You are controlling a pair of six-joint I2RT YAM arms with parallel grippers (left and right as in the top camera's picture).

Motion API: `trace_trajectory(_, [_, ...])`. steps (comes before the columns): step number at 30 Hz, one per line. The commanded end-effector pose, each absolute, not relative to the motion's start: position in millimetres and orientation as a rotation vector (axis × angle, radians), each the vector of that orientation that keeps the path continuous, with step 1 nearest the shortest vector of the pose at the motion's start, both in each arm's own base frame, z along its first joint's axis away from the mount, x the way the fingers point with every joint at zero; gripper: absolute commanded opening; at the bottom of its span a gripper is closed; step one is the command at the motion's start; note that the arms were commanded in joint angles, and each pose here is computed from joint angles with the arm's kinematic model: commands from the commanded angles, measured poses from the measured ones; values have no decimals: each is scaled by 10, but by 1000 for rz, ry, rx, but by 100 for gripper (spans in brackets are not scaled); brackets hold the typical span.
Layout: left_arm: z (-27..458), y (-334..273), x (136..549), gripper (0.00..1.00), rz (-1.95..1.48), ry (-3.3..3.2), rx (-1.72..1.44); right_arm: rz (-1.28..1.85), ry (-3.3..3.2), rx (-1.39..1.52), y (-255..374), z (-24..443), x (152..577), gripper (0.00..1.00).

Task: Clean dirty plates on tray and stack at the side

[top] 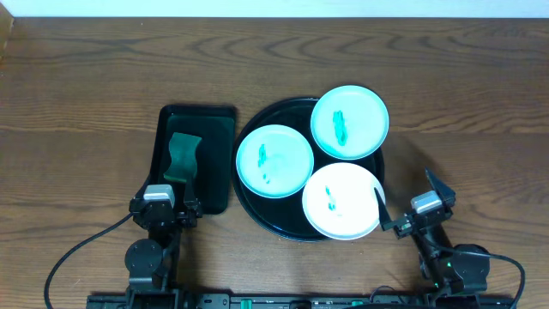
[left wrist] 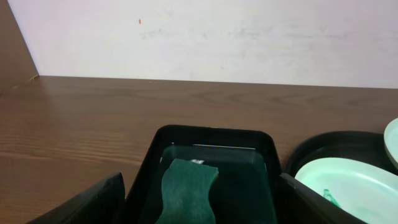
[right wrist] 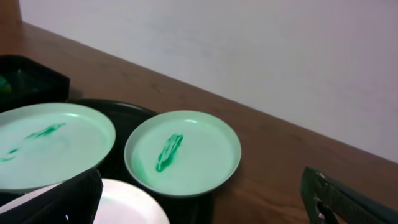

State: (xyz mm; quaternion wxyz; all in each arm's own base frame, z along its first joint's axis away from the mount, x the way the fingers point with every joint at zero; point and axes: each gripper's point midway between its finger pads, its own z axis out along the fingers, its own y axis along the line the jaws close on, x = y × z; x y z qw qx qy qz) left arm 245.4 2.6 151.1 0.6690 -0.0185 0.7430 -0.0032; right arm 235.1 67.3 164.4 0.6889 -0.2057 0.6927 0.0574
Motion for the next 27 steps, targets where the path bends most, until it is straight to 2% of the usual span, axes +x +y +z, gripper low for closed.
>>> trace_trajectory(1, [1347, 40, 2440, 77, 5, 1734, -42, 144, 1537, -485, 722, 1652, 2331, 99])
trace_trajectory(10, [1288, 40, 2445, 77, 7, 1761, -41, 158, 1511, -500, 757, 1703, 2317, 99])
trace_trajectory(23, [936, 46, 2442, 77, 50, 1918, 8, 164, 1552, -500, 752, 1609, 2325, 99])
trace_trajectory(27, [1025, 45, 2459, 77, 49, 1900, 7, 164, 1555, -500, 751, 1603, 2327, 99])
